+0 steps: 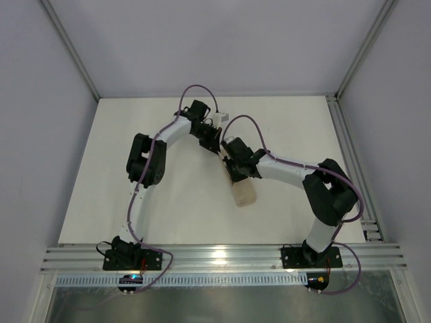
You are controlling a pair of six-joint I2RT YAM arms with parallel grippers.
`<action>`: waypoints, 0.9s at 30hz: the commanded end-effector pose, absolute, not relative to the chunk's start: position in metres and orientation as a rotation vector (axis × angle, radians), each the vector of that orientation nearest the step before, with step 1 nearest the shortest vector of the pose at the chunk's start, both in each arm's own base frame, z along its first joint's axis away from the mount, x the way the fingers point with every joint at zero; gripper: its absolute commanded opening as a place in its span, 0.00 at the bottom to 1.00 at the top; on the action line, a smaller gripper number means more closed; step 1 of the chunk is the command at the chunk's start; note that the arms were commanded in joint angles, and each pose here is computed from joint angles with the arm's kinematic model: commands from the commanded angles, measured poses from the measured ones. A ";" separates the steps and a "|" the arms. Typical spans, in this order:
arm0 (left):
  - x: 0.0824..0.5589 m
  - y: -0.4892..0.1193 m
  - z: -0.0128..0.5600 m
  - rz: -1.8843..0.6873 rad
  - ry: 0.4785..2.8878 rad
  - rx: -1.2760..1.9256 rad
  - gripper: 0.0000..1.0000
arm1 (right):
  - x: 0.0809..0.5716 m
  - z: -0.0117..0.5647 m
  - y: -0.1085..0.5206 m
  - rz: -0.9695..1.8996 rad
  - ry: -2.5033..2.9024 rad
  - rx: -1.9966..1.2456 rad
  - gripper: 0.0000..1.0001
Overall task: Fold the napkin into a case and place the utensils inside
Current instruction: Stuff the knife into the folded napkin.
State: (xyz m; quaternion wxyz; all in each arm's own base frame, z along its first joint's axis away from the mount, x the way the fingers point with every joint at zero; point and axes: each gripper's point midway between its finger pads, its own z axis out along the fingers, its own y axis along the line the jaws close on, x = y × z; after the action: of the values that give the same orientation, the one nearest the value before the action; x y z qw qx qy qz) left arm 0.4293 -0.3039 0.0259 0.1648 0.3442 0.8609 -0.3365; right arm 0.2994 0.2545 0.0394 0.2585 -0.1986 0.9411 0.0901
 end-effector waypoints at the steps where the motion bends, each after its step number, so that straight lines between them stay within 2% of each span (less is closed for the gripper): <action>1: 0.444 -0.298 0.044 -0.876 2.378 1.005 0.00 | 0.287 0.035 0.251 0.218 2.618 -0.538 0.04; 12: 0.444 -0.298 0.046 -0.880 2.371 1.010 0.00 | 0.273 0.026 0.244 0.209 2.674 -0.548 0.04; 13: 0.443 -0.298 0.047 -0.885 2.372 1.009 0.00 | 0.276 0.029 0.246 0.219 2.658 -0.550 0.07; 14: 0.443 -0.299 0.047 -0.888 2.374 1.006 0.00 | 0.282 0.033 0.250 0.223 2.633 -0.552 0.18; 15: 0.442 -0.299 0.047 -0.893 2.374 1.005 0.00 | 0.287 0.037 0.253 0.225 2.610 -0.575 0.22; 18: 0.441 -0.300 0.047 -0.903 2.377 1.003 0.00 | 0.308 0.060 0.264 0.225 2.530 -0.599 0.28; 22: 0.439 -0.301 0.051 -0.907 2.373 1.009 0.00 | 0.336 0.084 0.270 0.159 2.439 -0.633 0.31; 27: 0.438 -0.301 0.053 -0.912 2.367 1.012 0.00 | 0.353 0.083 0.284 0.166 2.379 -0.696 0.31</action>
State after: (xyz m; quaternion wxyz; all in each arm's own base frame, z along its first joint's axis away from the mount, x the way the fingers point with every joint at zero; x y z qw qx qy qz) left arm 0.4281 -0.3052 0.0270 0.1653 0.3481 0.8582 -0.3390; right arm 0.3385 0.2750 0.0802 0.3020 -0.2379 0.9202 0.0735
